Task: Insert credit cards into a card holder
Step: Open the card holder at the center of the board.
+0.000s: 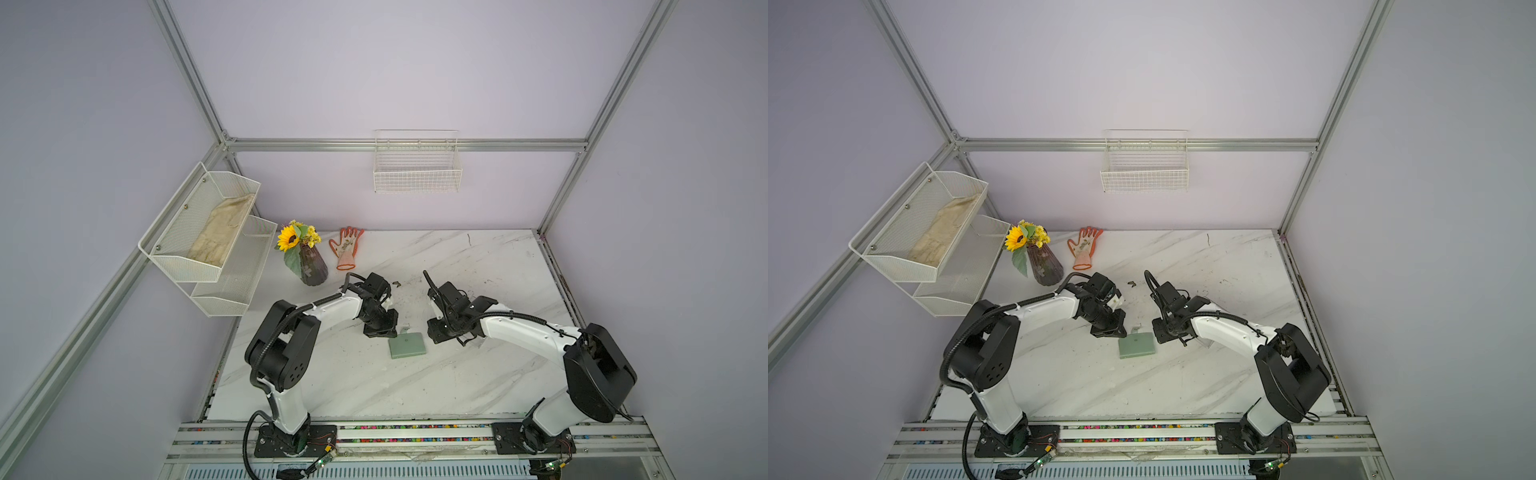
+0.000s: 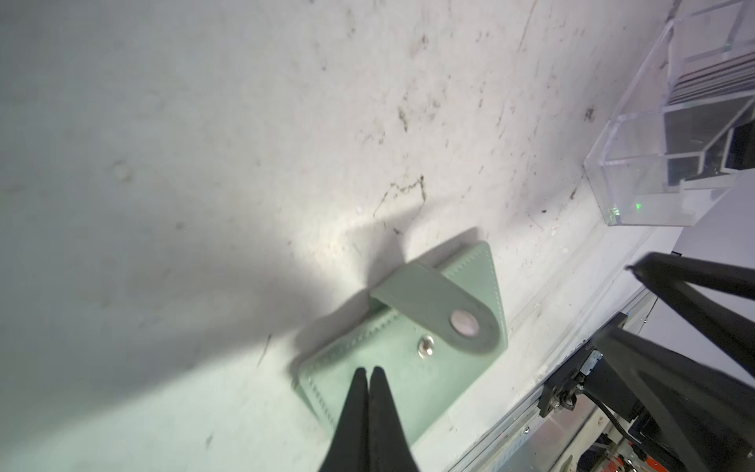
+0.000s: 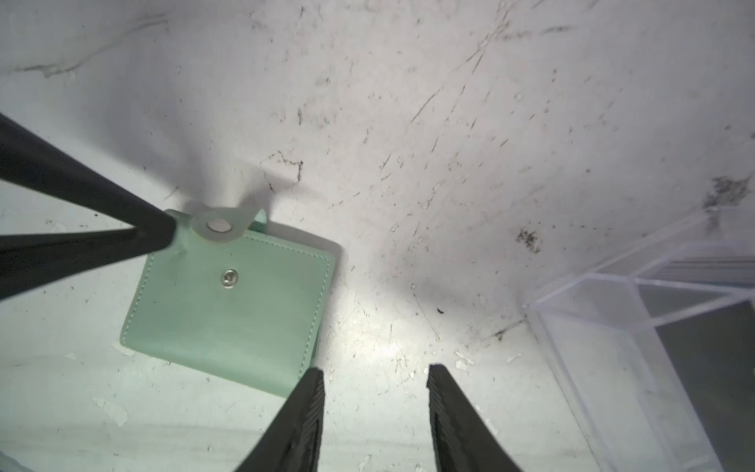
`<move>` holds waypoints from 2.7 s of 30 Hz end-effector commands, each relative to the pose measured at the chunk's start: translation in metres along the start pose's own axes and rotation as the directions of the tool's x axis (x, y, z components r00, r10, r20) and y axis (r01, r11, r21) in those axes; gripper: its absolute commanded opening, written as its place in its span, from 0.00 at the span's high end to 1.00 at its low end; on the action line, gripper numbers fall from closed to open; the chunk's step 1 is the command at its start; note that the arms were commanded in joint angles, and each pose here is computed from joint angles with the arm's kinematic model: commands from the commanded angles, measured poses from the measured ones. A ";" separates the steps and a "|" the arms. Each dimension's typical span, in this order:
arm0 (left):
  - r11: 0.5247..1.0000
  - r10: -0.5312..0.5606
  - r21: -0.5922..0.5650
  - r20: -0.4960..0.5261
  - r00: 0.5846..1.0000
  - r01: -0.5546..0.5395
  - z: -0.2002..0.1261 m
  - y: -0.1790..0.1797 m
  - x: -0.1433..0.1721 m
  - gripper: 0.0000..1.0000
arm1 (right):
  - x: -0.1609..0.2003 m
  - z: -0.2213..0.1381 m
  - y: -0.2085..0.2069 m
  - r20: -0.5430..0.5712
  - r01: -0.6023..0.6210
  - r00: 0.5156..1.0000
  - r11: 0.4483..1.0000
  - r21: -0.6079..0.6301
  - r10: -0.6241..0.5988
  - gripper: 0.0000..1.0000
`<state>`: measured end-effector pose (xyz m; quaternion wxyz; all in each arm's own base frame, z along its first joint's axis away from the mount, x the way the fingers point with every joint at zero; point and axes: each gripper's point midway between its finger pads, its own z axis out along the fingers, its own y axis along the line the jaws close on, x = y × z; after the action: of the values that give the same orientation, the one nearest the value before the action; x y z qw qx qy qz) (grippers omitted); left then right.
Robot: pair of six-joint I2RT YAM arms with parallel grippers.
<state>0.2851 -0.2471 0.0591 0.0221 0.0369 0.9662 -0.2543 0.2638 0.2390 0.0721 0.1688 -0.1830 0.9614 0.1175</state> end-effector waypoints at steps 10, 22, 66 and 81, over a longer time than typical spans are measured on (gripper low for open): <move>0.994 -0.065 -0.088 0.014 0.998 0.066 -0.027 0.029 0.044 0.99 | 0.015 0.003 0.032 -0.026 0.031 0.999 0.978 -0.206 -0.037 0.52; 0.993 -0.086 -0.077 -0.008 0.996 0.085 -0.011 0.035 0.049 0.99 | 0.021 0.022 0.041 -0.066 0.037 0.996 0.965 -0.259 -0.056 0.46; 0.981 0.066 0.181 0.020 0.998 -0.069 0.017 -0.088 -0.068 0.98 | 0.042 -0.016 0.080 0.028 -0.153 0.981 0.846 -0.511 0.194 0.79; 0.996 0.093 0.002 0.101 0.991 -0.094 -0.039 -0.054 -0.049 0.98 | 0.016 -0.010 0.064 0.068 -0.079 0.992 0.946 -0.314 0.105 0.47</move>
<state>0.3431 -0.2974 0.1081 0.0661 0.0656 0.9577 -0.2721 0.2165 0.2992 0.0952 0.1685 -0.1457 0.9149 0.3366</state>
